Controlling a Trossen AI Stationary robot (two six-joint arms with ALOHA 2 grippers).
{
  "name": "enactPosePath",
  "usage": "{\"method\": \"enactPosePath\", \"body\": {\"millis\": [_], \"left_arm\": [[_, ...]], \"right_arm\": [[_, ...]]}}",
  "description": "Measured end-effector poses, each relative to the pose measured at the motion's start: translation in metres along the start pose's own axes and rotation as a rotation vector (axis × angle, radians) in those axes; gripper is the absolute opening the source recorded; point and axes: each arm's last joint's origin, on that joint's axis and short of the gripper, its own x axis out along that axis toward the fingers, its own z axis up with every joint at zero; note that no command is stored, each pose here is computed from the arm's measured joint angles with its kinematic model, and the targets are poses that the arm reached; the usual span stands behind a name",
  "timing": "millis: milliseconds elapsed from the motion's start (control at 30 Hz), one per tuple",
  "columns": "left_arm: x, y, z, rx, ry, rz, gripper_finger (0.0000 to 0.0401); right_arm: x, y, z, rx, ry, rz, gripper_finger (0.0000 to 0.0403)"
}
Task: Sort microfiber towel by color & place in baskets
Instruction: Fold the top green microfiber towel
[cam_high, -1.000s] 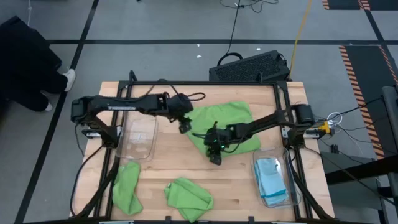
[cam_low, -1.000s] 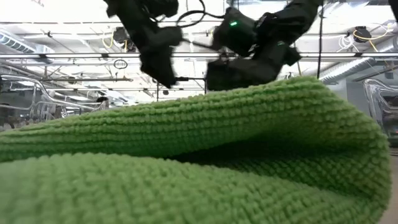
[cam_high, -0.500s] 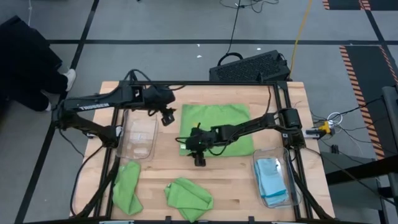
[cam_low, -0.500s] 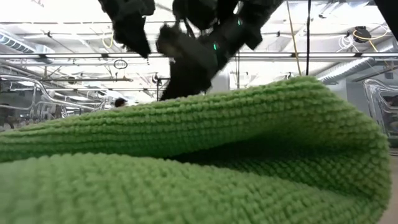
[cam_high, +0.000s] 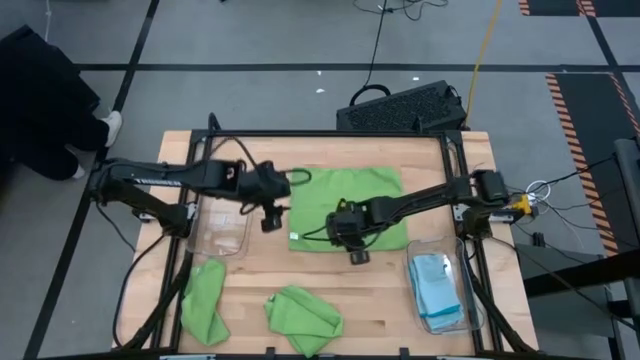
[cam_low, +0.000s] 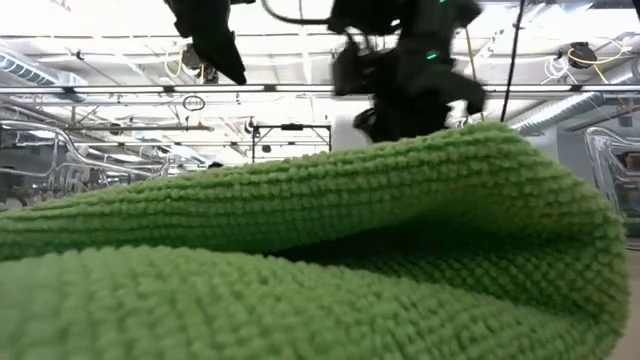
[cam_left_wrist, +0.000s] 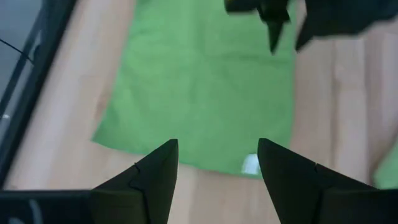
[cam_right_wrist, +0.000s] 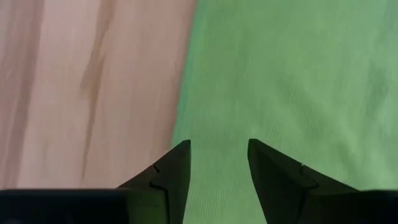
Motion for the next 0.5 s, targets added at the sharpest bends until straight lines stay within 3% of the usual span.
{"method": "enactPosePath", "body": {"millis": [100,300,500], "left_arm": [[0.007,-0.019,-0.002,-0.013,0.024,-0.018,0.0223],[0.029,-0.046,-0.006,0.038,0.106,-0.067,0.0223],[0.055,-0.058,-0.011,0.044,0.193,-0.075,0.0223]], "right_arm": [[-0.016,0.002,-0.017,0.012,0.006,0.004,0.0153],[-0.025,0.01,-0.058,0.269,0.073,0.016,0.0153],[-0.008,0.031,-0.08,0.239,0.192,0.036,0.0153]]}}
